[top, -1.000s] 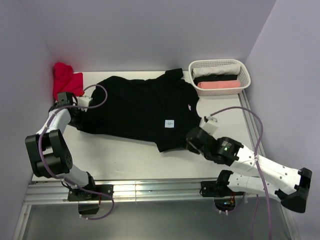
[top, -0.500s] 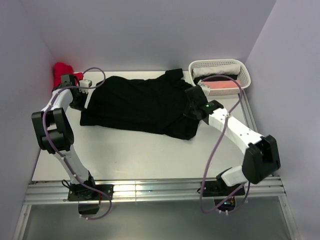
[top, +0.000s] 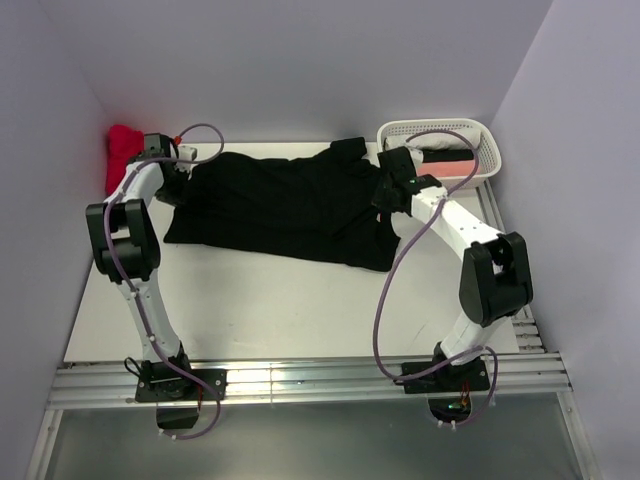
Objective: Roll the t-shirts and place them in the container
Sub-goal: Fold the tshirt
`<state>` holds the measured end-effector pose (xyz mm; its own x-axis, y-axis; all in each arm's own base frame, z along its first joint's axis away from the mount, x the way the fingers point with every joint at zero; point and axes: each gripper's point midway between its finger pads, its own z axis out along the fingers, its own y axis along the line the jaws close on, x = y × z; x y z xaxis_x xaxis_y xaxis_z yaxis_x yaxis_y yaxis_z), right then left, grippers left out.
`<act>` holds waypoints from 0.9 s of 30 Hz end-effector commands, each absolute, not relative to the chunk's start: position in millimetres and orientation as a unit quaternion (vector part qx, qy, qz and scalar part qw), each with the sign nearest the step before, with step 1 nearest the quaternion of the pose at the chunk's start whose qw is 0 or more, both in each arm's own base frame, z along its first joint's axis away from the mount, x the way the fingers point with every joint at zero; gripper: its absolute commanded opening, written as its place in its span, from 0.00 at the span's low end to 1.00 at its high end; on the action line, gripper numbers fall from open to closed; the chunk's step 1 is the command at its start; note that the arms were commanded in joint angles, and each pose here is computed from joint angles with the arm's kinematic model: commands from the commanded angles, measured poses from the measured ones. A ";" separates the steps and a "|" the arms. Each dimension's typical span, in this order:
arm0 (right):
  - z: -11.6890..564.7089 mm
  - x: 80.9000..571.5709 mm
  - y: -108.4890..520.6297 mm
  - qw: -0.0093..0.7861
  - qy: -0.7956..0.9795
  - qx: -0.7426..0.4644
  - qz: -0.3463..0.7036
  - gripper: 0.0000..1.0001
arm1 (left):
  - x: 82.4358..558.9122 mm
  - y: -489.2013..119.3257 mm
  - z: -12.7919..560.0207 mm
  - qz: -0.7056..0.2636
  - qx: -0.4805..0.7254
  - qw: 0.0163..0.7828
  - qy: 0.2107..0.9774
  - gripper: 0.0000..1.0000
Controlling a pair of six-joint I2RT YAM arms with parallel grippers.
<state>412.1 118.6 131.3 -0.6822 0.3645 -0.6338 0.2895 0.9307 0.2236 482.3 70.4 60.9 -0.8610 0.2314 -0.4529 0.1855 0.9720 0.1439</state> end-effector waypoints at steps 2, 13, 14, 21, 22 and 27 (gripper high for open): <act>139.9 439.8 117.0 0.377 0.908 0.176 0.054 0.00 | 505.5 71.9 73.7 0.074 0.091 0.261 0.958 0.13; 113.0 450.0 112.0 0.357 0.914 0.185 0.047 0.00 | 522.4 75.6 72.8 0.108 0.077 0.276 0.952 0.18; 110.1 451.5 111.4 0.355 0.915 0.187 0.045 0.00 | 522.8 75.0 73.0 0.108 0.077 0.276 0.952 0.19; 91.5 458.6 115.3 0.335 0.924 0.182 0.040 0.00 | 523.4 75.2 92.1 0.112 0.075 0.306 0.942 0.57; 86.7 460.0 114.0 0.331 0.925 0.184 0.036 0.00 | 524.1 75.0 94.8 0.112 0.075 0.311 0.941 0.61; 83.8 470.3 110.0 0.330 0.925 0.188 0.029 0.00 | 507.7 76.7 107.9 0.106 0.082 0.314 0.940 0.66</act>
